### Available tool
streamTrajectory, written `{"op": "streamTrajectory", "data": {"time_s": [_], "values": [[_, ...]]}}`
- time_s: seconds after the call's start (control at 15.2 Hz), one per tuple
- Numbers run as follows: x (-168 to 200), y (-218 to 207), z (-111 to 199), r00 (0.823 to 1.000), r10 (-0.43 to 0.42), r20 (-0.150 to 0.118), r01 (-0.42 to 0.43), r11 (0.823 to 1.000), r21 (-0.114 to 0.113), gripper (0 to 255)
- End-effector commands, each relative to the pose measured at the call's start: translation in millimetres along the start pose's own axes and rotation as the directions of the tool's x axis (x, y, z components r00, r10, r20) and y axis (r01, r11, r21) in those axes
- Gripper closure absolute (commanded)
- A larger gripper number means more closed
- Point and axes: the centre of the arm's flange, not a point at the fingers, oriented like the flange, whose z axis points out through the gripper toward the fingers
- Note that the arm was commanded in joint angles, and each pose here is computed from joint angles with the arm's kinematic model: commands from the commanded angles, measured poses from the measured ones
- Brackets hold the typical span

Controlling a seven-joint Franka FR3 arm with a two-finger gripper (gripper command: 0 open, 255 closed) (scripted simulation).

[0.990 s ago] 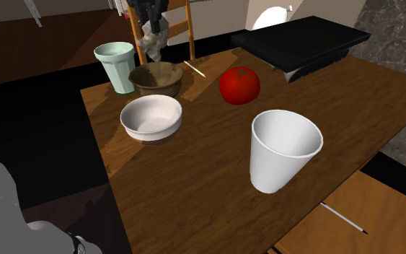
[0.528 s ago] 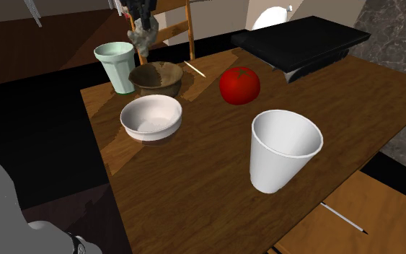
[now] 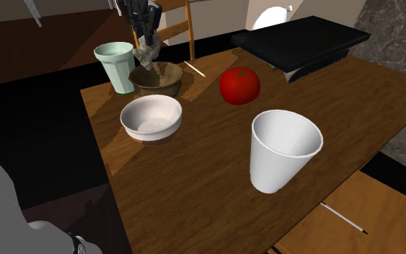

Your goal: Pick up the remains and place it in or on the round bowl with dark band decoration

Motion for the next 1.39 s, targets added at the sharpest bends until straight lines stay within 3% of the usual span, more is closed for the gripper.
{"op": "streamTrajectory", "data": {"time_s": [0.0,0.4,0.86,0.92,1.25,1.32], "values": [[-1,0,11,1.0,0.0,-0.001,0.0,1.0,0.0,255],[-1,1,41,1.0,0.0,-0.001,0.0,1.0,0.0,255],[-1,1,41,1.0,0.0,-0.001,0.0,1.0,0.0,255],[-1,1,41,1.0,0.0,-0.001,0.0,1.0,0.0,0],[-1,1,41,1.0,0.0,-0.001,0.0,1.0,0.0,0],[-1,1,28,1.0,0.0,-0.001,0.0,1.0,0.0,0]]}}
